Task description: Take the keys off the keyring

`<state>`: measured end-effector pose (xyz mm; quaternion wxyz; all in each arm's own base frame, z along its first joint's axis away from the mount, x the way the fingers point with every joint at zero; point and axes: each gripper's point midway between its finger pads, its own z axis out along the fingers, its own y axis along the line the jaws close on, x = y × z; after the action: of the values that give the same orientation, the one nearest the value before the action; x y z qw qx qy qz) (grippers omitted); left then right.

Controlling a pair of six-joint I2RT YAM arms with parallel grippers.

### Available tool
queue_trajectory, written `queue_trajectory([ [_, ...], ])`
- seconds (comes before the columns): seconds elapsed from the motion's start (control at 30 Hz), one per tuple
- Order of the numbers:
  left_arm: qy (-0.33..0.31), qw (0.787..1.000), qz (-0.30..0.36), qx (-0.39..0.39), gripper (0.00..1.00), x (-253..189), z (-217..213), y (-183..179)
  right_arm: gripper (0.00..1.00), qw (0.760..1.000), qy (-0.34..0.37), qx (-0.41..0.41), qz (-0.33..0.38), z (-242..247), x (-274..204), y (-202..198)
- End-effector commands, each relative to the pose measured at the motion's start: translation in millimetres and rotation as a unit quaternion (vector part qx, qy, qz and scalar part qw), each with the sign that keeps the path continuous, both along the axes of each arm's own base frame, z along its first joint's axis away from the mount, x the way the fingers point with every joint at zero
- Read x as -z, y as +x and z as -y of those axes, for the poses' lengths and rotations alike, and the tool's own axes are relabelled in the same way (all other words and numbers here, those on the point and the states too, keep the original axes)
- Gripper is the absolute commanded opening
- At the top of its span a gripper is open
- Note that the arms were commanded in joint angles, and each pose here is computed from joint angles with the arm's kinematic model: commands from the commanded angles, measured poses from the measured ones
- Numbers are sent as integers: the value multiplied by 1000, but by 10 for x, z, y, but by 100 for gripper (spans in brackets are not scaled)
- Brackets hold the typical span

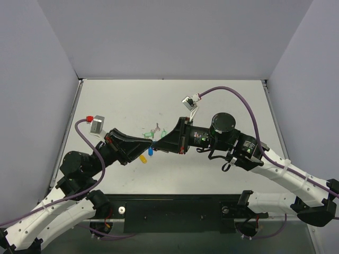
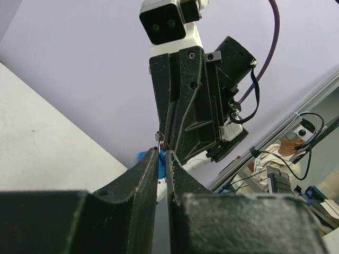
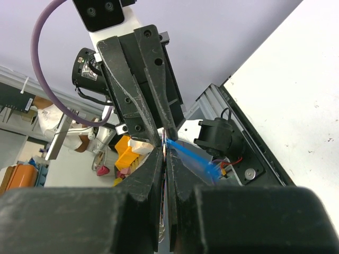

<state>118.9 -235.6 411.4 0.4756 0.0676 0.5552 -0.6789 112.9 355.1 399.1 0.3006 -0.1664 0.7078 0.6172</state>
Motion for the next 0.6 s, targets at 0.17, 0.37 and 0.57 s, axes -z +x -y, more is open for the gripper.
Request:
queue_trajectory([
  [0.17, -17, 999, 22, 19, 0, -173, -7, -112, 0, 999, 32, -22, 12, -61, -182, -91],
  [0.37, 32, 999, 32, 30, 0, -164, -13, -206, 0, 999, 12, -29, 15, 10, -155, -149],
  [0.57, 102, 992, 30, 68, 0, -1, 22, -347, 0, 999, -14, -40, 18, 82, -125, -211],
])
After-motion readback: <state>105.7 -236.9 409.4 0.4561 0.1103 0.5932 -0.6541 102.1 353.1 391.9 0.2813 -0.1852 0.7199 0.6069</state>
